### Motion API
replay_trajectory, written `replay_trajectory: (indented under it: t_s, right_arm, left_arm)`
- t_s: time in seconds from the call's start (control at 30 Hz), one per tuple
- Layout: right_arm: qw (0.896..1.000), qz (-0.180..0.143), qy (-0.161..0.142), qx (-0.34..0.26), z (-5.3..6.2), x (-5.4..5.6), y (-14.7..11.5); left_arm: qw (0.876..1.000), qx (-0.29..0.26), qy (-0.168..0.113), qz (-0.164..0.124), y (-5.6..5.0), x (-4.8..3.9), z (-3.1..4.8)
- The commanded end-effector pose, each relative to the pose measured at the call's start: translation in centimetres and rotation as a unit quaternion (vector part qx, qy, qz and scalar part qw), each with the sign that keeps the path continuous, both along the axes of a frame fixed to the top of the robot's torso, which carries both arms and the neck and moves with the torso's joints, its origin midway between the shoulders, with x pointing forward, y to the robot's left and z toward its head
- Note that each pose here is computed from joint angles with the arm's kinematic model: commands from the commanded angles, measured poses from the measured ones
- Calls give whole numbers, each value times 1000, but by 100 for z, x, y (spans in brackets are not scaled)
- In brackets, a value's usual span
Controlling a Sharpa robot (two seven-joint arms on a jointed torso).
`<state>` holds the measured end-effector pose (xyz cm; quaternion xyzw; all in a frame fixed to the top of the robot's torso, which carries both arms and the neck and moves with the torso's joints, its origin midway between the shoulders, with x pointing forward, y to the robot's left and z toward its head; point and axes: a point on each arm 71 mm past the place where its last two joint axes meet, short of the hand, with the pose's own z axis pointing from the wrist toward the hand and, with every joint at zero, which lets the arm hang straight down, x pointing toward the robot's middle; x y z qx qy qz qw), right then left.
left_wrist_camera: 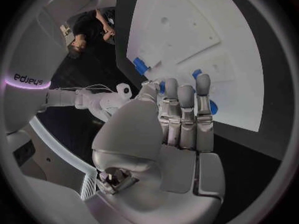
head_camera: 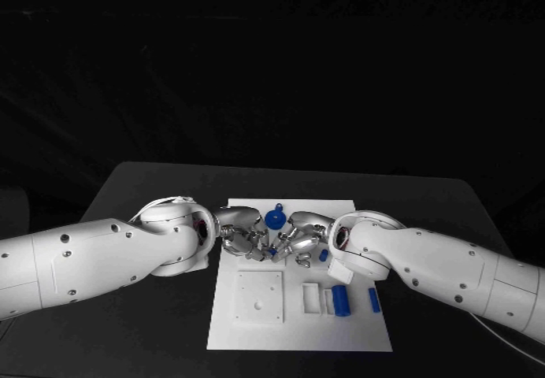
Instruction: Assemble the parts on the task board
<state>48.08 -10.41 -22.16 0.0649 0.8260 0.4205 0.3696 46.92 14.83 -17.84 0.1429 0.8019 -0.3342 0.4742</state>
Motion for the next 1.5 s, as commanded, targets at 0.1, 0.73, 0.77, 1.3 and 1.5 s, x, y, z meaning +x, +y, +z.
replay_trajectory:
  t_s: [0.1,0.73,0.77,1.3,1.5]
  right_arm:
    - [999,9,-6,36,107,-28,123]
    - [999,-8,-16,38,121,-14,108]
    - [999,-11,-17,40,123,-10,103]
    - [998,-35,-25,50,130,36,35]
    - [997,-43,-27,49,124,56,-8]
  left_arm:
    - [999,-28,18,-3,-74,-45,-39]
    - [993,-95,53,38,-41,-2,-18]
    - [993,-99,57,41,-38,1,-17]
    - [986,-126,85,61,8,30,-23]
    - [985,-129,94,67,31,38,-30]
